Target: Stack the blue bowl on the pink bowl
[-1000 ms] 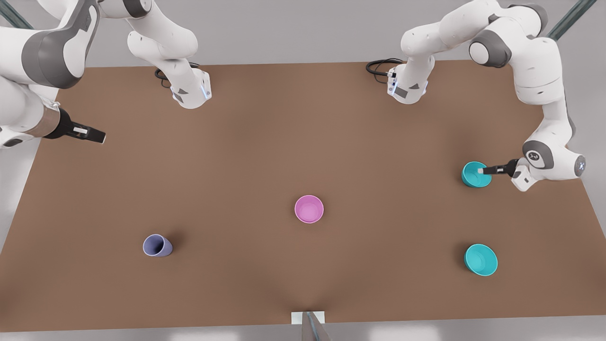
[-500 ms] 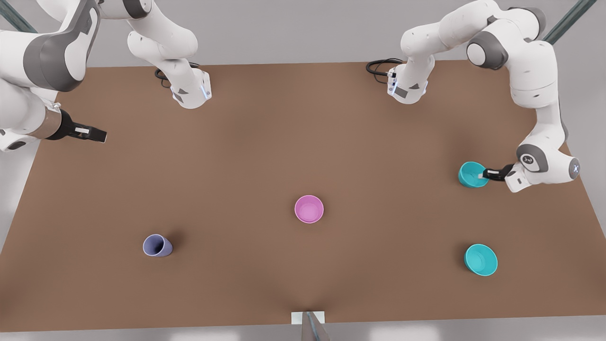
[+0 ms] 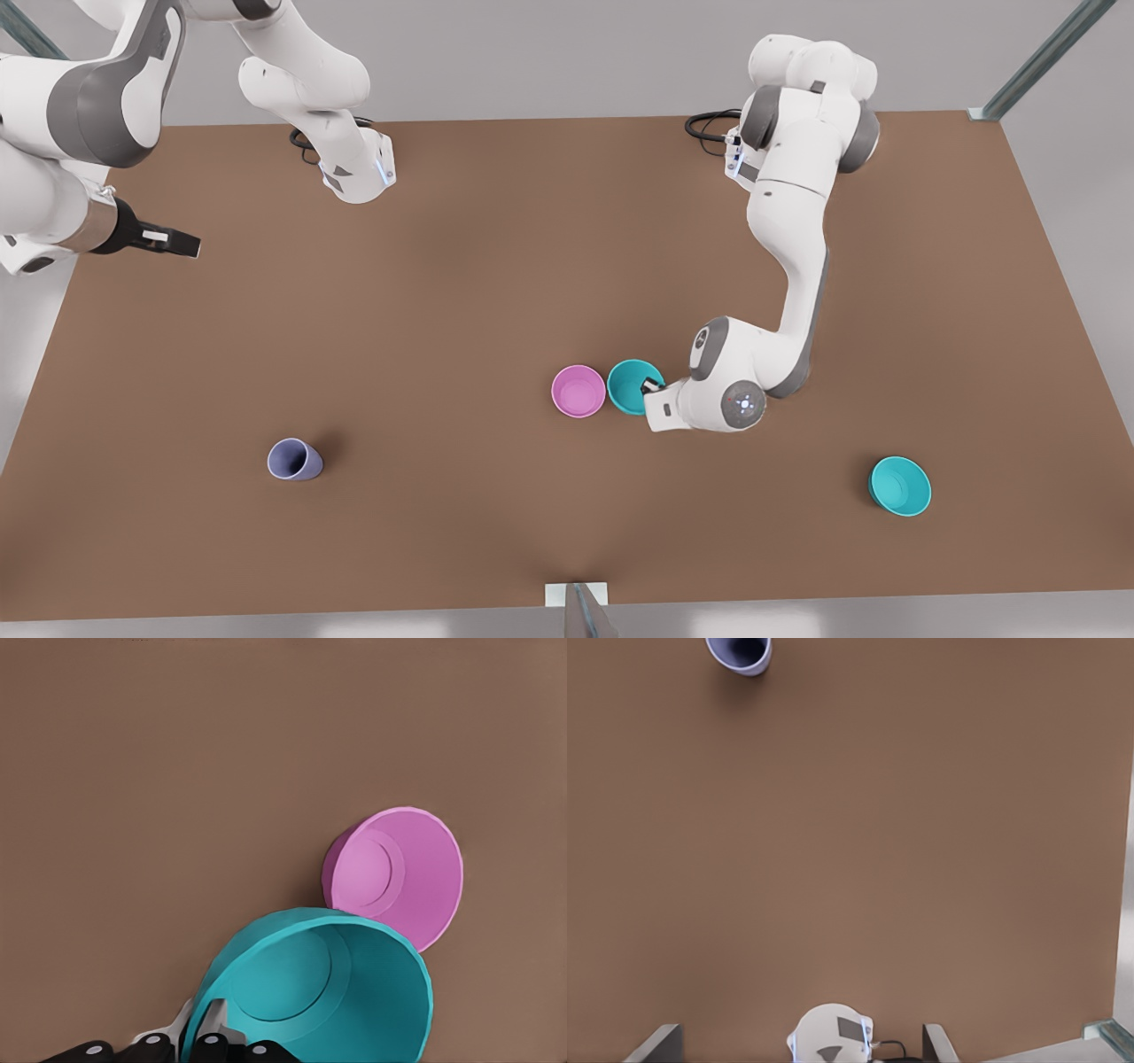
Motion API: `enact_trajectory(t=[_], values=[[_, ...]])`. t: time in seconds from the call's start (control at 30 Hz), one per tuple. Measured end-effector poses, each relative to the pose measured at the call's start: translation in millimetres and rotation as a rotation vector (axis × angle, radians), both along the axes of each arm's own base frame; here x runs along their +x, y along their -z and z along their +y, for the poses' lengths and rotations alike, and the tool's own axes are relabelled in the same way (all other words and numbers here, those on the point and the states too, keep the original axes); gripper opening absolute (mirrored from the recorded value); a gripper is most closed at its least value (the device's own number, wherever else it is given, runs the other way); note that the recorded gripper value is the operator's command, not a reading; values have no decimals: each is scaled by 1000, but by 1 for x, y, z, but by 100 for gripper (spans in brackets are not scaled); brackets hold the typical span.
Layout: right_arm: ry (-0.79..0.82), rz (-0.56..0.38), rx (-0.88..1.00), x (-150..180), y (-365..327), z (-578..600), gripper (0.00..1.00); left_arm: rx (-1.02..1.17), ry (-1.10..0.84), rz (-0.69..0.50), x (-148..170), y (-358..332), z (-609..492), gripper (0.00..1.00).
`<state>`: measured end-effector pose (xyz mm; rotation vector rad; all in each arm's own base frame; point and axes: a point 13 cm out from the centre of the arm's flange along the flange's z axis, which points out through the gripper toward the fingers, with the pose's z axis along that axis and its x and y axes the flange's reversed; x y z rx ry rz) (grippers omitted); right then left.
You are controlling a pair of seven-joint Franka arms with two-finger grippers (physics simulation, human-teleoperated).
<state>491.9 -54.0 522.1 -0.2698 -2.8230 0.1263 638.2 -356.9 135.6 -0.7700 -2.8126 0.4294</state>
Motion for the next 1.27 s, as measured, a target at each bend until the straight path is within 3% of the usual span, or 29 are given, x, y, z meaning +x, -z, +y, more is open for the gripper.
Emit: enact_trajectory(t=[0.3,0.77,0.8,0.9,0.97,1.03,1.07,1.13,1.2,1.27], values=[[-9,-2,2,1,4,0,100,55,-338,66,-9,1,-70,21],[-14,1,4,3,6,0,100,174,-638,221,-41,20,-90,21],[-15,1,4,3,7,0,100,179,-653,225,-41,20,-91,100],[-15,1,4,3,7,0,100,171,-697,238,-38,13,-93,100],[-16,2,4,3,7,0,100,155,-739,217,-20,-28,-76,100],[-16,3,4,3,7,0,100,188,-872,60,39,-169,58,100],[-16,2,4,3,7,0,100,220,-931,-20,46,-242,134,100],[-17,0,4,3,6,0,100,267,-947,-73,15,-331,220,100],[-17,-3,4,2,5,0,100,285,-879,-53,-29,-361,250,100],[-17,-5,4,2,4,0,100,329,-807,-53,-50,-368,257,100]])
